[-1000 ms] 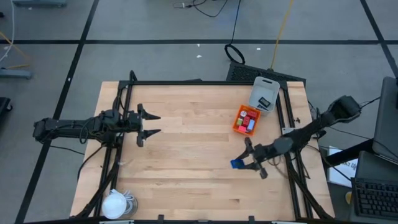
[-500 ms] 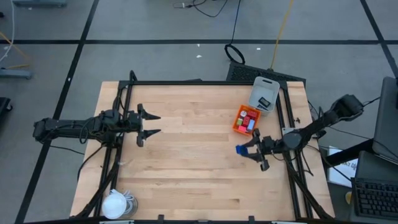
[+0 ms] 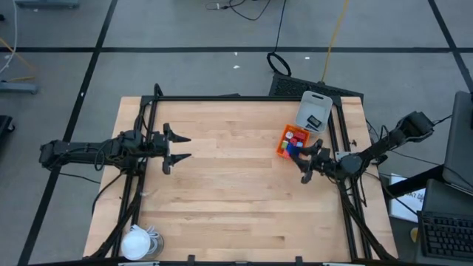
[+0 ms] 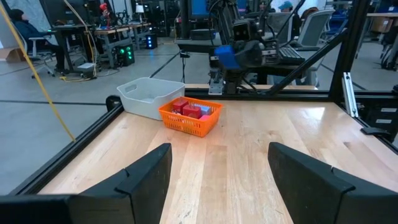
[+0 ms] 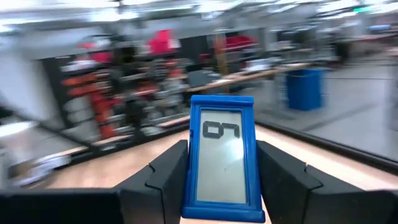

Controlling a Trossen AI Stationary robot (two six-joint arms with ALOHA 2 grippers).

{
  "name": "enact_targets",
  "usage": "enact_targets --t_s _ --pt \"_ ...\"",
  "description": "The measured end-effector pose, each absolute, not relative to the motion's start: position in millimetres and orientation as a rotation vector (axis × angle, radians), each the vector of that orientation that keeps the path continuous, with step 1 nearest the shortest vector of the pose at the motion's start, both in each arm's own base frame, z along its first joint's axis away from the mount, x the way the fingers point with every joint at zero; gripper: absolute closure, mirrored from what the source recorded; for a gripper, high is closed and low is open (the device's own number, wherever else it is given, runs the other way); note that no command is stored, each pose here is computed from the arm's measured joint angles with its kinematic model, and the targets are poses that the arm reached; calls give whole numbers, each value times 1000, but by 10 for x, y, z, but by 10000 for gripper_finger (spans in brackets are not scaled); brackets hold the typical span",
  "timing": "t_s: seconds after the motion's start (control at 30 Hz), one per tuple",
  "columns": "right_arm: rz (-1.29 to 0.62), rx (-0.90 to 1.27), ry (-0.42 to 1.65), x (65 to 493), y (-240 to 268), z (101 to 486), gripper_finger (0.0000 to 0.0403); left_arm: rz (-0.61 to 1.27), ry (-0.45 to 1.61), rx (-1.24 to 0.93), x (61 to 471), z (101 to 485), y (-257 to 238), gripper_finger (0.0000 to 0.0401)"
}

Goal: Pick & Place Office items
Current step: Put the blue digital clock into the gray bin

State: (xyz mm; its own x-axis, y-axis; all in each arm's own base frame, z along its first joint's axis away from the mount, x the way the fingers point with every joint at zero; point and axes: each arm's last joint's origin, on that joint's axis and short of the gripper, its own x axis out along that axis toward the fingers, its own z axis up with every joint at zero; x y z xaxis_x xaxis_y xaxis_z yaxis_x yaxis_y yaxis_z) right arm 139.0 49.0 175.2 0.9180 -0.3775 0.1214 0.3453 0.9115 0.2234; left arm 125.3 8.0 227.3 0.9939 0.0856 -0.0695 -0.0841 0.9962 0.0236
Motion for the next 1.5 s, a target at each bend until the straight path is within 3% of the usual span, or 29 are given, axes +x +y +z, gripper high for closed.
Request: enact_targets --t_s 0.23,0.7,0.9,1.3,1.5 --pt "-710 222 -183 1348 338 1780 251 84 71 21 1253 2273 80 130" --pt "-941 232 -296 1234 -5 1964 250 85 71 21 1253 2272 80 130" --pt "-1168 171 -231 1179 -107 1951 253 85 71 21 1253 2273 80 130" --pt "-1182 45 -88 1362 -44 2393 252 84 71 21 1253 2272 80 130" --pt "-1064 78 -42 1453 -105 2519 252 85 71 21 1253 2273 80 130"
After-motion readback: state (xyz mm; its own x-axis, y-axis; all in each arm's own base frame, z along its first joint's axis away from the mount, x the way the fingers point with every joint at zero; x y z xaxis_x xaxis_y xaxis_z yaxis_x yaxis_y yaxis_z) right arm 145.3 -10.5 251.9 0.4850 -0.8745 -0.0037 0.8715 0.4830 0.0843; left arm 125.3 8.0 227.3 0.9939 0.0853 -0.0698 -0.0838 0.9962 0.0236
